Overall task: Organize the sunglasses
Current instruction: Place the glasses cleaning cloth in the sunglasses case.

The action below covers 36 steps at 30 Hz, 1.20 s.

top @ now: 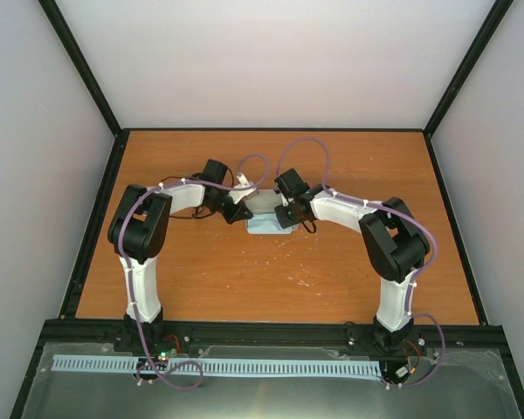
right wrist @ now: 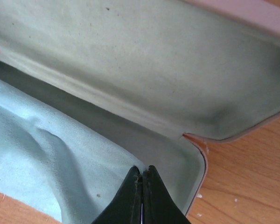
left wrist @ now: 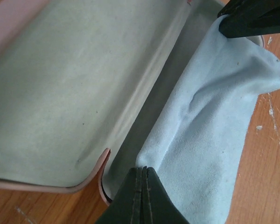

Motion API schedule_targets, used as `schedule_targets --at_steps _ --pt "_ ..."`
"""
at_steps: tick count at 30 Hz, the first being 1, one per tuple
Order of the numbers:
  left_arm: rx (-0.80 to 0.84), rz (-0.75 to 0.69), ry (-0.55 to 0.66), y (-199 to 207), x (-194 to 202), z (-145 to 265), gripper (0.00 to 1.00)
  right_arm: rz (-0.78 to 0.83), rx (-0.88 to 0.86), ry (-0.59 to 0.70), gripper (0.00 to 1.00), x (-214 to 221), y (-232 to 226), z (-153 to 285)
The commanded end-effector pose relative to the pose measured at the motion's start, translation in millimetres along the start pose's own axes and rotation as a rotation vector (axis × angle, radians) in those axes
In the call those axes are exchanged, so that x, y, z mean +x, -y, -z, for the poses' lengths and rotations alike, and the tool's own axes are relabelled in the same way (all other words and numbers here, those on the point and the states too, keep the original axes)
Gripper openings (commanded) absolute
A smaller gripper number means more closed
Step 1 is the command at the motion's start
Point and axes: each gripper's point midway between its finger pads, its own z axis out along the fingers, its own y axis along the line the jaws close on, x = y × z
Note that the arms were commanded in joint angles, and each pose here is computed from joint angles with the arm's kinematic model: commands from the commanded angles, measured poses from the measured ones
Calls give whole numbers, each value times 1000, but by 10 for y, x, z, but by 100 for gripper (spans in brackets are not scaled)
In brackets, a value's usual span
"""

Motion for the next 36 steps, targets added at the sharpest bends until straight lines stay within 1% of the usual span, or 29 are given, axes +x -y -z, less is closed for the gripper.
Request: schedule_targets --at_steps 1,5,12,21,26,32,36 --pt "-7 -25 46 -11 -206 8 1 -4 43 67 3 -176 98 20" --pt "-12 -22 56 -10 -239 -5 1 -16 68 99 3 -198 146 36" --pt "-50 -32 63 -10 -271 11 0 -37 81 103 3 -111 182 -40" --pt "-94 -46 13 21 -108 -13 1 -55 69 28 3 62 161 -152" --pt "-193 -76 0 -34 -28 49 1 -66 114 32 3 117 209 -144" --pt "-280 -80 27 -99 -34 156 1 -68 159 38 3 156 236 -174" --pt "-324 -94 62 -156 -126 207 0 -82 190 76 3 124 275 -150"
